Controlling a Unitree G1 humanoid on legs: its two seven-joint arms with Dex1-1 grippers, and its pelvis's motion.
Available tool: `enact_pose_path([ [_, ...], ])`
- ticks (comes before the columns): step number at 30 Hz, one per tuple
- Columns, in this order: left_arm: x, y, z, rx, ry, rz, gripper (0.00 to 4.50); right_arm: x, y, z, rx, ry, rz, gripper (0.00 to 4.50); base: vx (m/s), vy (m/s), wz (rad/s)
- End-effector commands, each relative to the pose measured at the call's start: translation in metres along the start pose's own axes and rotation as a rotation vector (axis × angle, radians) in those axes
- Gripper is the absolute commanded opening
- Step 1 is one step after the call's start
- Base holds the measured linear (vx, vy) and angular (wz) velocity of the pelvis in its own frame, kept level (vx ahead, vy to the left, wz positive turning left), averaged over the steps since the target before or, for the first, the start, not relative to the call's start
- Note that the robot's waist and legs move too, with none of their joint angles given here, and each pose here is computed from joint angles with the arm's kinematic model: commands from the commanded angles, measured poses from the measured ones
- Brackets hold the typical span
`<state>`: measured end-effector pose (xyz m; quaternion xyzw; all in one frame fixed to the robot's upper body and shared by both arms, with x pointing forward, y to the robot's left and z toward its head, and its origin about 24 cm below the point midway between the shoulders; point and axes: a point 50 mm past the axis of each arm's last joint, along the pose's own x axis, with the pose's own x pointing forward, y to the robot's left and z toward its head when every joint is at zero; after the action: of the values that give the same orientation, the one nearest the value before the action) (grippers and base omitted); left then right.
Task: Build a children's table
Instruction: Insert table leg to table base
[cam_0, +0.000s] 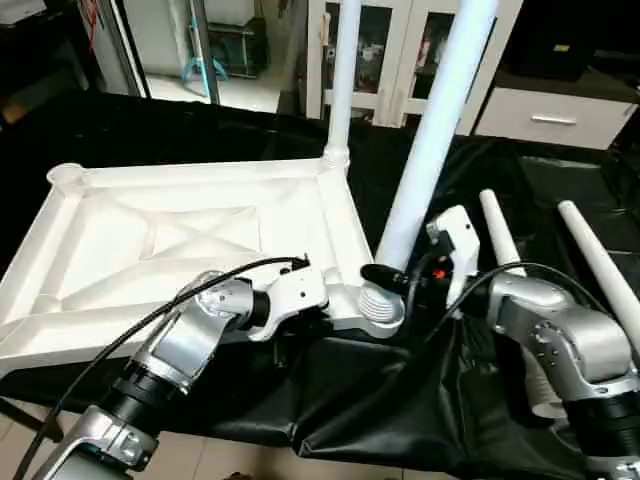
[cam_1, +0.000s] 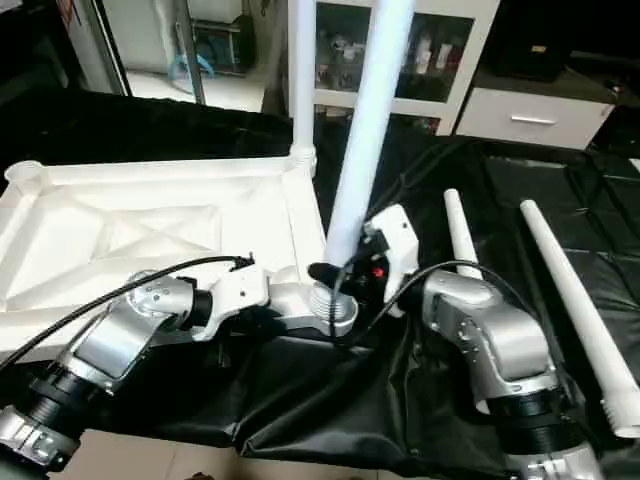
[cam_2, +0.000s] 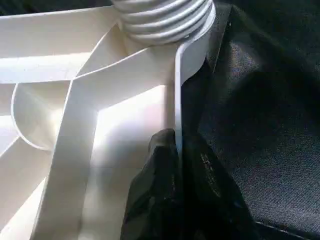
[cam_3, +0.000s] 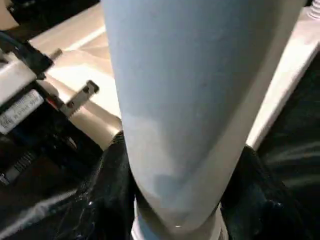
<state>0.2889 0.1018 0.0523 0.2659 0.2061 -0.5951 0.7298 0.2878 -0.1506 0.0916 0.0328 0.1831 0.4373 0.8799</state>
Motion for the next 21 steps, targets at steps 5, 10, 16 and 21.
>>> enact_pose_path([
  [5,0.009,-0.013,-0.004,-0.005,0.003,-0.069,0.00,0.001,-0.007,0.004,-0.054,0.004,-0.010,1.88,0.000,0.000,0.00],
  [10,0.008,-0.013,-0.005,-0.001,0.008,-0.078,0.00,0.008,-0.007,-0.003,-0.019,0.004,-0.001,1.88,0.000,0.000,0.00],
  [16,0.009,-0.012,-0.004,0.000,0.009,-0.078,0.00,0.010,-0.011,-0.015,0.039,0.006,-0.018,1.88,0.000,0.000,0.00],
  [21,0.008,-0.012,-0.005,0.000,0.008,-0.073,0.00,0.006,-0.014,-0.031,0.100,0.006,-0.059,1.87,0.000,0.000,0.00],
])
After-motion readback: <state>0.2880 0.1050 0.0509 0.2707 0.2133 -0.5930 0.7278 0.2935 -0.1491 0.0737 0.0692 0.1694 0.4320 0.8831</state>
